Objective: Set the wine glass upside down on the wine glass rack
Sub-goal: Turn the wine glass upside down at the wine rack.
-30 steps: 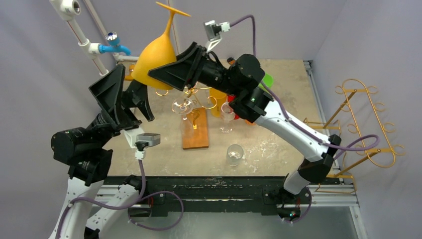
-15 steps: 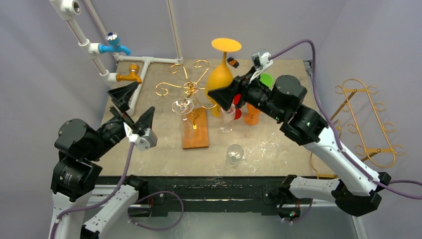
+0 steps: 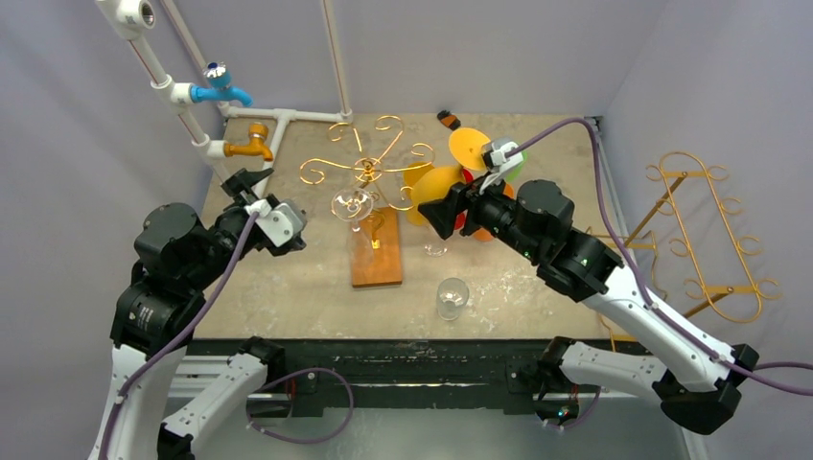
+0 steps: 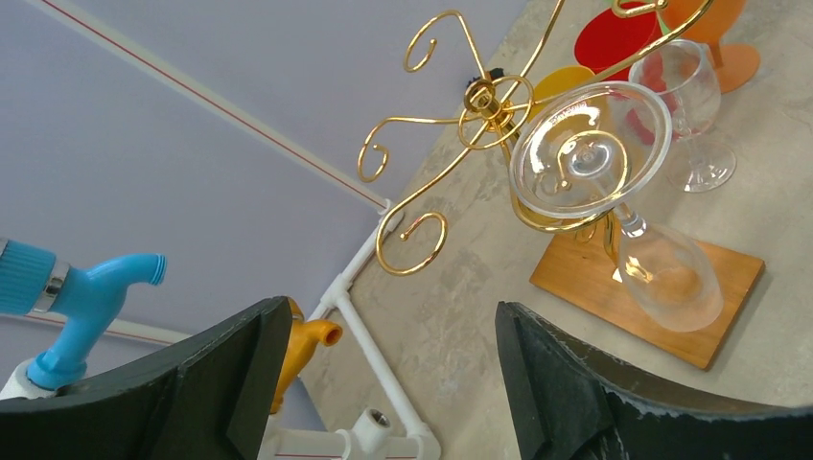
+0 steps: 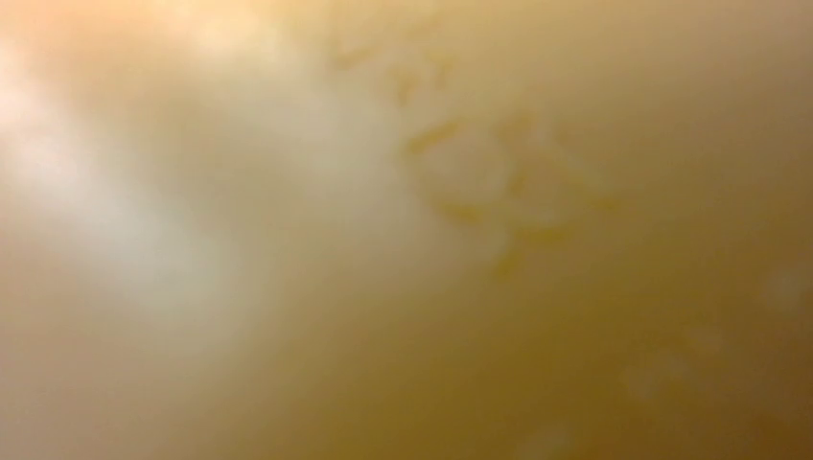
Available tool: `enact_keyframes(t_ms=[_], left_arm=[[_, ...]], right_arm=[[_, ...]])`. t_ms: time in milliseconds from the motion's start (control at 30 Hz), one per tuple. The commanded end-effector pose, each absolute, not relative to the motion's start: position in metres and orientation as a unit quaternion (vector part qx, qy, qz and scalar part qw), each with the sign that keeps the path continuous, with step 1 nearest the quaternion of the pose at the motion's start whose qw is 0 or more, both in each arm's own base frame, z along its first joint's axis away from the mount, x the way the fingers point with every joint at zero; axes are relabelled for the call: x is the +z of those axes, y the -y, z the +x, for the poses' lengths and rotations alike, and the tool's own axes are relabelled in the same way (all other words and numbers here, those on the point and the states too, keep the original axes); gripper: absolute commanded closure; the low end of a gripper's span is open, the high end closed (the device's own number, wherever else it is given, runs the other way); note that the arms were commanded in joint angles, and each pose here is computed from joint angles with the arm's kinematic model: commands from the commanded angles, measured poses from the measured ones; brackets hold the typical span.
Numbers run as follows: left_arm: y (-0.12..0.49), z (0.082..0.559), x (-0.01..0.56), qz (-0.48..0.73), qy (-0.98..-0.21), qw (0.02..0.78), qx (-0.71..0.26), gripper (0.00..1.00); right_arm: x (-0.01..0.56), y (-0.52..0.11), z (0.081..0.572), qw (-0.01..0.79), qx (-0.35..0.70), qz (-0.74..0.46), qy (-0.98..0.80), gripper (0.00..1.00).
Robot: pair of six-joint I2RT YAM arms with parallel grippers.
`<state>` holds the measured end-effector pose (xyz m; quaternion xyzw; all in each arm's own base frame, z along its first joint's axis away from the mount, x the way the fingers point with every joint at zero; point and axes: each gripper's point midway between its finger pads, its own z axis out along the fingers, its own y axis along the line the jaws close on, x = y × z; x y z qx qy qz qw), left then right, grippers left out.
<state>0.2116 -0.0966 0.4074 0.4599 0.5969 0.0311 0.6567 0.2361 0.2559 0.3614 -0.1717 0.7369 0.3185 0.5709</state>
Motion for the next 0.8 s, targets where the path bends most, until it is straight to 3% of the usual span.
enact_keyframes(t_ms=[0, 267, 533, 767], left_arm=[[0.086, 0.216, 0.407, 0.422, -0.622, 0.659, 0.041, 0.18], [0.099, 0.222, 0.44, 0.391, -0.607, 0.692, 0.002, 0.17], [0.148, 0.202, 0.534, 0.34, -0.55, 0.738, -0.192, 0.09], [0.193, 0.203, 0.565, 0.336, -0.52, 0.704, -0.349, 0.1]], right_arm=[[0.323, -0.248, 0.238, 0.54, 0.263, -0.204, -0.773, 0.43], [0.371, -0.234, 0.229, 0.571, 0.258, -0.222, -0.747, 0.45], [0.349, -0.236, 0.205, 0.5, 0.248, -0.316, -0.767, 0.47], [0.339, -0.266, 0.169, 0.444, 0.253, -0.4, -0.761, 0.5]])
